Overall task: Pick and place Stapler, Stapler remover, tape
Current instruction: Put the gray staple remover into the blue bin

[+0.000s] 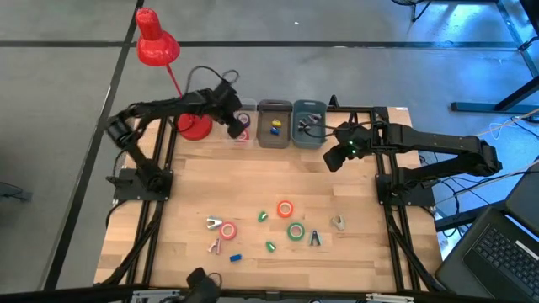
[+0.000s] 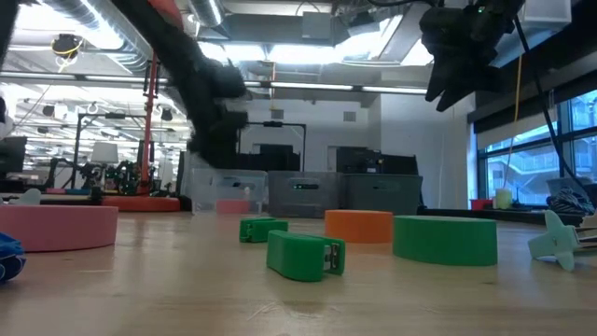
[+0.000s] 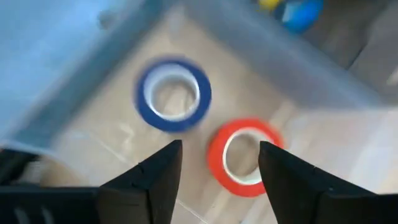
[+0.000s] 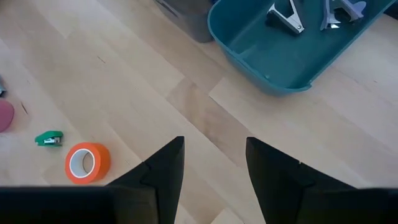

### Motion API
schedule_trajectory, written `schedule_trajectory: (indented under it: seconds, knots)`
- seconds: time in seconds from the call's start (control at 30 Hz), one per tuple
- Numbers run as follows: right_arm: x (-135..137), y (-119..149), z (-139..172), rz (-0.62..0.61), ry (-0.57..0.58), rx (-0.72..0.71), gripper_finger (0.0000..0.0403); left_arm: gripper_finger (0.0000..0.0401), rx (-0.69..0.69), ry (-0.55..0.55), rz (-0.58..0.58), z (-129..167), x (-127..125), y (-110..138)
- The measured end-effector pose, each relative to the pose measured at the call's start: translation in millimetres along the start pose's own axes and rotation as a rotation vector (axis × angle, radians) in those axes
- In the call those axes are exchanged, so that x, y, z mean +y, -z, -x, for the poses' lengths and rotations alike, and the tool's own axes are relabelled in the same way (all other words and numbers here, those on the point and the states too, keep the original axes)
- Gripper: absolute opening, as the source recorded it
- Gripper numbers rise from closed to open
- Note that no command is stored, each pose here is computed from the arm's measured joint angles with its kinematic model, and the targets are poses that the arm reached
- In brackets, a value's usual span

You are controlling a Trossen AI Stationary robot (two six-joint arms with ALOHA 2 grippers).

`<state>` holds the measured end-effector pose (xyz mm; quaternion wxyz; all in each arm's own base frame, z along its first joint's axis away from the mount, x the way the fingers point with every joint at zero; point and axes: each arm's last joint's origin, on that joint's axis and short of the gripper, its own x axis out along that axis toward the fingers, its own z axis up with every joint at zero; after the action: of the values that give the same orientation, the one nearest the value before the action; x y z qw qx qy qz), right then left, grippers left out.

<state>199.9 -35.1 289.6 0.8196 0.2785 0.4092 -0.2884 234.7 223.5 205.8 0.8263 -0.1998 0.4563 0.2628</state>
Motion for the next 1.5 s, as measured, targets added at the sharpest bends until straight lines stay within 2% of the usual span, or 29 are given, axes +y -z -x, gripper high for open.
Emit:
schedule_trajectory:
  seconds: [0.13, 0.23, 0.33, 0.47, 0.57, 0.7, 0.87, 0.97, 1.1, 1.27, 1.37, 1.5]
  knots:
    - [0, 0, 0, 0.002, 0.006, -0.006, 0.0174, 0.0204, -0.181, 0.038, 0.106, 57, -4, -7]
    - [0, 0, 0, -0.009, 0.006, -0.006, 0.0174, 0.0205, -0.306, 0.163, 0.147, 100, -18, -5]
    - [0, 0, 0, -0.036, -0.010, 0.011, 0.0174, 0.0205, -0.380, 0.302, 0.134, 134, -40, 2]
    - [4, 6, 1, -0.067, -0.045, 0.071, 0.0174, 0.0205, -0.434, 0.423, 0.055, 163, -76, 16]
    - [10, 16, 3, -0.079, -0.049, 0.115, 0.0174, 0.0205, -0.421, 0.434, 0.008, 167, -101, 35]
    - [20, 36, 9, -0.117, -0.023, 0.188, 0.0174, 0.0205, -0.415, 0.437, 0.016, 157, -132, 63]
    - [39, 67, 21, -0.144, 0.001, 0.173, 0.0174, 0.0204, -0.515, 0.562, 0.021, 140, -167, 96]
    - [51, 86, 30, -0.160, -0.015, 0.138, 0.0174, 0.0198, -0.557, 0.611, -0.004, 135, -180, 115]
    - [65, 116, 33, -0.188, -0.030, 0.154, 0.0174, 0.0188, -0.562, 0.582, -0.020, 134, -184, 135]
    - [72, 169, 14, -0.244, 0.009, 0.274, 0.0174, 0.0173, -0.576, 0.490, 0.002, 141, -171, 150]
    - [73, 194, 1, -0.316, 0.026, 0.278, 0.0174, 0.0166, -0.603, 0.428, 0.020, 147, -161, 153]
    - [69, 210, -15, -0.344, 0.089, 0.262, 0.0174, 0.0160, -0.699, 0.337, 0.016, 156, -152, 151]
